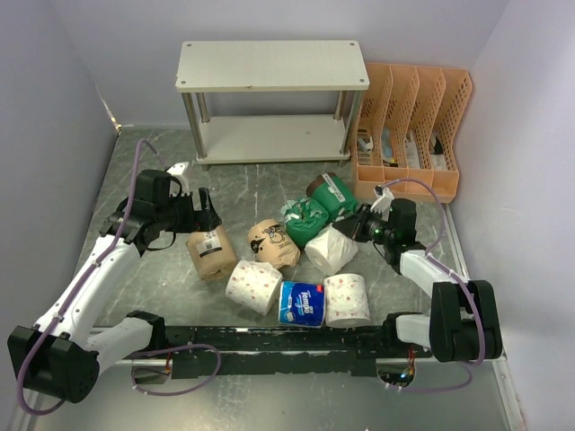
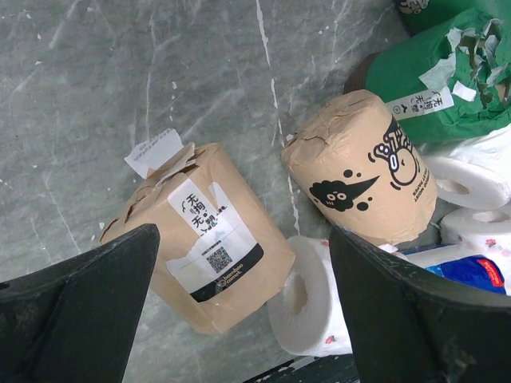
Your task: Place and organize the paper towels onto the shelf
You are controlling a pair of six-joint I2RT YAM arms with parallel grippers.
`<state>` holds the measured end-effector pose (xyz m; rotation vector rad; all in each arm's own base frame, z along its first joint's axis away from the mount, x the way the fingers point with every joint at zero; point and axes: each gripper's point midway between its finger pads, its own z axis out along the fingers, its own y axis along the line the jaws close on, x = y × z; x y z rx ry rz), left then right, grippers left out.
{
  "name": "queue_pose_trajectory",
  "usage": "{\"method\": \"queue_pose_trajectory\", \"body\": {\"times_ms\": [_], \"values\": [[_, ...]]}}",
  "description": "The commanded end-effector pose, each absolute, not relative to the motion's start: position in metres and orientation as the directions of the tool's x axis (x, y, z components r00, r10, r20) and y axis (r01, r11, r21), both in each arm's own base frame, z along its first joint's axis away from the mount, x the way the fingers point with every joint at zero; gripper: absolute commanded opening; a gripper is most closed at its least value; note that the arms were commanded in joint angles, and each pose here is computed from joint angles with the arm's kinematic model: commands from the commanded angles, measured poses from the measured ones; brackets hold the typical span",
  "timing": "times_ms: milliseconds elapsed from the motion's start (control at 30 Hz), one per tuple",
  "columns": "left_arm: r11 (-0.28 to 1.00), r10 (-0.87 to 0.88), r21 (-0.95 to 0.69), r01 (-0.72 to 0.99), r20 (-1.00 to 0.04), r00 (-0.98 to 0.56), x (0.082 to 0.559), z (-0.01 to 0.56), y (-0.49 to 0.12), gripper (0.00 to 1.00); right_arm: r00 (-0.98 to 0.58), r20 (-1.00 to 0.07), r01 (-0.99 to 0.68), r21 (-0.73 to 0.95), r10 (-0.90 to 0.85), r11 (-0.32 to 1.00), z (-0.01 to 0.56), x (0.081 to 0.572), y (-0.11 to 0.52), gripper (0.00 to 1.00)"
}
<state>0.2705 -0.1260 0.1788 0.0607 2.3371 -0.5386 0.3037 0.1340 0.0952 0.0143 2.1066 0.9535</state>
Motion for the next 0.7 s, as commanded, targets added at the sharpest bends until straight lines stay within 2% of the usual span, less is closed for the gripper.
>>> {"method": "queue_pose_trajectory", "body": {"times_ms": [0,300,500,667], "values": [[0.904,-0.103,-0.367,0.218,-0.685,-0.722,0.275,0.18,-0.128,0.99,-0.73,-0.615,-0.275,0.663,0.299,0.696,0.088,0.283,0.14,0.0],[0.905,-0.102,-0.368,0.214,-0.675,-0.731,0.275,0.177,-0.129,0.99,-0.581,-0.759,-0.302,0.536,0.293,0.789,0.202,0.308,0.12,0.0],[0.908,-0.105,-0.364,0.209,-0.679,-0.727,0.276,0.178,-0.127,0.99,-0.529,-0.808,-0.27,0.449,0.258,0.852,0.229,0.335,0.105,0.0],[0.911,-0.108,-0.359,0.201,-0.68,-0.725,0.276,0.178,-0.126,0.99,-0.443,-0.857,-0.28,0.413,0.265,0.867,0.267,0.379,0.104,0.0]]}}
